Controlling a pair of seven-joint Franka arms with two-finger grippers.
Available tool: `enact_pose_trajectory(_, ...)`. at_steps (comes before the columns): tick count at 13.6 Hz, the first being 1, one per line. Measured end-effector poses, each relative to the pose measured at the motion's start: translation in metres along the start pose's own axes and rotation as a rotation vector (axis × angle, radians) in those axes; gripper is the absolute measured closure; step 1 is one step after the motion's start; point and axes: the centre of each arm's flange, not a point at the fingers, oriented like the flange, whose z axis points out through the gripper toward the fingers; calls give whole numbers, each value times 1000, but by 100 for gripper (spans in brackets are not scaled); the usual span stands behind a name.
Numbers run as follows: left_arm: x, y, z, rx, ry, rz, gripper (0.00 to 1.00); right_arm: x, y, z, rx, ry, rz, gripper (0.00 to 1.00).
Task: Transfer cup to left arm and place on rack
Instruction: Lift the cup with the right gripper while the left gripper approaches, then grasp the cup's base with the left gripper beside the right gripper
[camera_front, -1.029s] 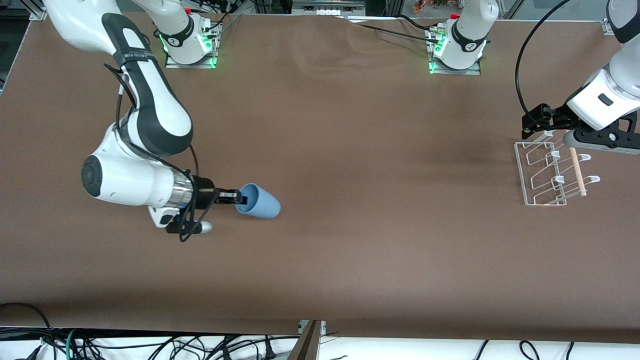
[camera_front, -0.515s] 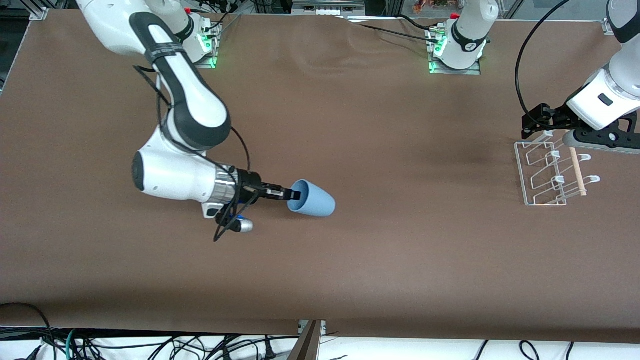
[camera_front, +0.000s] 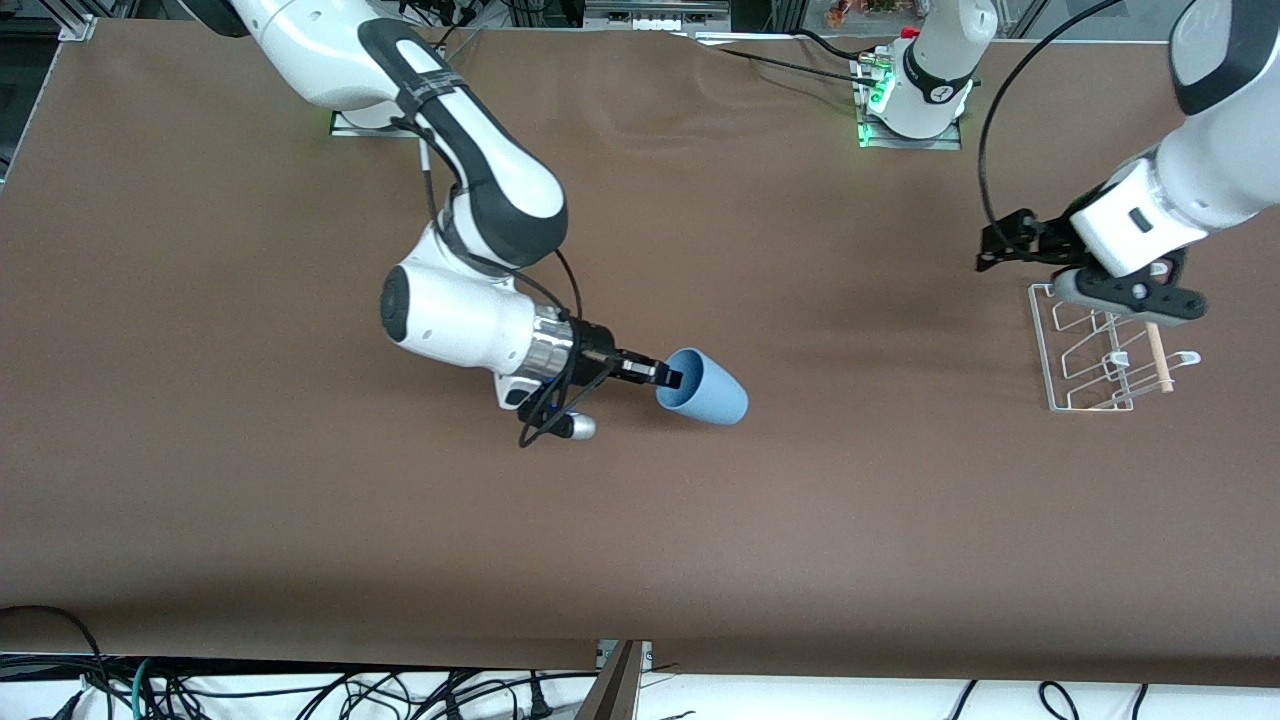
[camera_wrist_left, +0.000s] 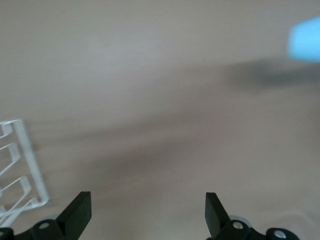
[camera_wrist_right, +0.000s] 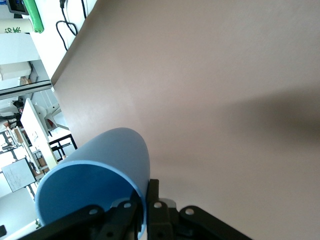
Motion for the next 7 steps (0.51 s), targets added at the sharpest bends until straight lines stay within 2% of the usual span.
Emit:
enact_pose_trajectory(5,46,45,46,-197,-3,363,0,-23,-27,7,58,-42,66,95)
enact_pose_trajectory(7,59,61,64,-211,35,520,0,-29,-31,9,72,-59,75,95)
